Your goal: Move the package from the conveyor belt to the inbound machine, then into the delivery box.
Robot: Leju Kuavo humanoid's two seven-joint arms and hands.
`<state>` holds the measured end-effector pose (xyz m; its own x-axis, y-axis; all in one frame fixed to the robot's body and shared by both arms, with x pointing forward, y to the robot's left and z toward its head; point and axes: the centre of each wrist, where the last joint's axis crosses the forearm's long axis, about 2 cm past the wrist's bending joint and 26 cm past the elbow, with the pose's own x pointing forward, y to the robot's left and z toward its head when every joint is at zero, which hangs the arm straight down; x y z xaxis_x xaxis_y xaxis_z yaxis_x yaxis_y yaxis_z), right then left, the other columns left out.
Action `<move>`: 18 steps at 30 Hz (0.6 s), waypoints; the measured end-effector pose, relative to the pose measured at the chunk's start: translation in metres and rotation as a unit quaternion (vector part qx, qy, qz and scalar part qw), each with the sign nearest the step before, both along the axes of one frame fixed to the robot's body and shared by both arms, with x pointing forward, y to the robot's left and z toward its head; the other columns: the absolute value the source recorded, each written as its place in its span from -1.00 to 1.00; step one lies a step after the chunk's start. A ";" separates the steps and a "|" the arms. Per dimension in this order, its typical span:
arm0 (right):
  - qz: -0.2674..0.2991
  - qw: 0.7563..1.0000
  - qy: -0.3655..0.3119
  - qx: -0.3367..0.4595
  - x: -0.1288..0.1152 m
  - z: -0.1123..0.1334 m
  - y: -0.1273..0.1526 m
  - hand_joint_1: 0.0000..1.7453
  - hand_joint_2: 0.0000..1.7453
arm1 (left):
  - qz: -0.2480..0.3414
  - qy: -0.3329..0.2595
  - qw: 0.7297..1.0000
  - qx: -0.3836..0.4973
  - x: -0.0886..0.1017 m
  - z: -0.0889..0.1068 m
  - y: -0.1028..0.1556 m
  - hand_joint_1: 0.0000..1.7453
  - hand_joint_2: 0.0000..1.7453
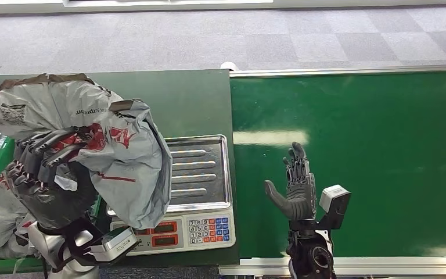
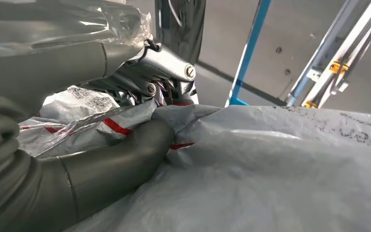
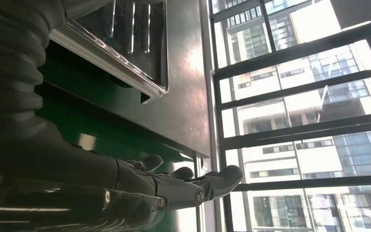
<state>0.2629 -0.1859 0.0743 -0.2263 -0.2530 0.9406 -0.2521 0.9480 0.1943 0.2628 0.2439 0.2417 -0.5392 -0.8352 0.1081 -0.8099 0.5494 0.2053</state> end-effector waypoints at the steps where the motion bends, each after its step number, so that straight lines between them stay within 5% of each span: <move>1: 0.000 1.000 0.000 0.000 0.000 0.000 0.000 -1.00 1.00 | 0.009 -0.002 1.000 0.001 -0.001 0.001 0.004 1.00 1.00; 9: -0.005 1.000 0.004 -0.002 -0.004 -0.003 -0.002 -1.00 1.00 | 0.074 0.006 0.997 0.012 -0.002 -0.001 0.032 1.00 1.00; 18: -0.005 1.000 0.007 -0.012 -0.008 -0.003 -0.004 -1.00 1.00 | 0.146 0.085 0.986 -0.005 0.009 -0.037 0.067 1.00 1.00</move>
<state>0.2550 -0.1899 0.0712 -0.2157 -0.2273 0.9496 -0.2405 0.9549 0.1739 0.2723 0.3112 0.2045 -0.2498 -0.9504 0.1854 -0.8882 0.3012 0.3469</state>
